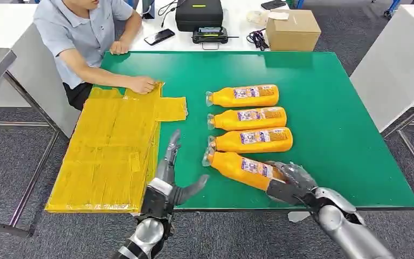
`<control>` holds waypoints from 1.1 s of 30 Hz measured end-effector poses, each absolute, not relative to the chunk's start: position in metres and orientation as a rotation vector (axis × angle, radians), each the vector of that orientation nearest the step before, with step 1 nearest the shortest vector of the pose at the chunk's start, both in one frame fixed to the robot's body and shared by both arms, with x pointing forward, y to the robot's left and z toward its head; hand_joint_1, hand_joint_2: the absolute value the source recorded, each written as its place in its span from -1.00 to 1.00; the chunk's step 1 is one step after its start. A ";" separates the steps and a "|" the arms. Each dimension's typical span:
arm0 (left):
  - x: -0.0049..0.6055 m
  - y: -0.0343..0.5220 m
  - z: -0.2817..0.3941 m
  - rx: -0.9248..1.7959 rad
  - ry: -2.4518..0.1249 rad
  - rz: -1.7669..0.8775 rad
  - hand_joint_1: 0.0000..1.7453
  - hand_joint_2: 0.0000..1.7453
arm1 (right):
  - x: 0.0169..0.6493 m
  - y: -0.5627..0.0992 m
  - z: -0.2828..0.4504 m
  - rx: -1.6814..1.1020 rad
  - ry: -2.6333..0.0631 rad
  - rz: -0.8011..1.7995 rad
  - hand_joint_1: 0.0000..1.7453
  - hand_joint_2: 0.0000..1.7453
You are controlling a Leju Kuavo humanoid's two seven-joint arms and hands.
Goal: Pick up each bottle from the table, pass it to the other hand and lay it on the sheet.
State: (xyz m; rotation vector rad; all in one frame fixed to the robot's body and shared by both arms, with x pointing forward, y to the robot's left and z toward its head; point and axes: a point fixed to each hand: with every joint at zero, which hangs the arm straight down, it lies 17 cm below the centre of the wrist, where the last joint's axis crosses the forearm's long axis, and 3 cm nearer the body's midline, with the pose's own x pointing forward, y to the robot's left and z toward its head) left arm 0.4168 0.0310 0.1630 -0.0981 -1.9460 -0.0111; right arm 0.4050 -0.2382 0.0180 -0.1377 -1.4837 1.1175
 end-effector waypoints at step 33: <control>0.390 0.020 0.143 -0.668 -1.627 0.287 -1.00 1.00 | 0.399 -0.164 0.110 0.187 -1.808 0.602 1.00 1.00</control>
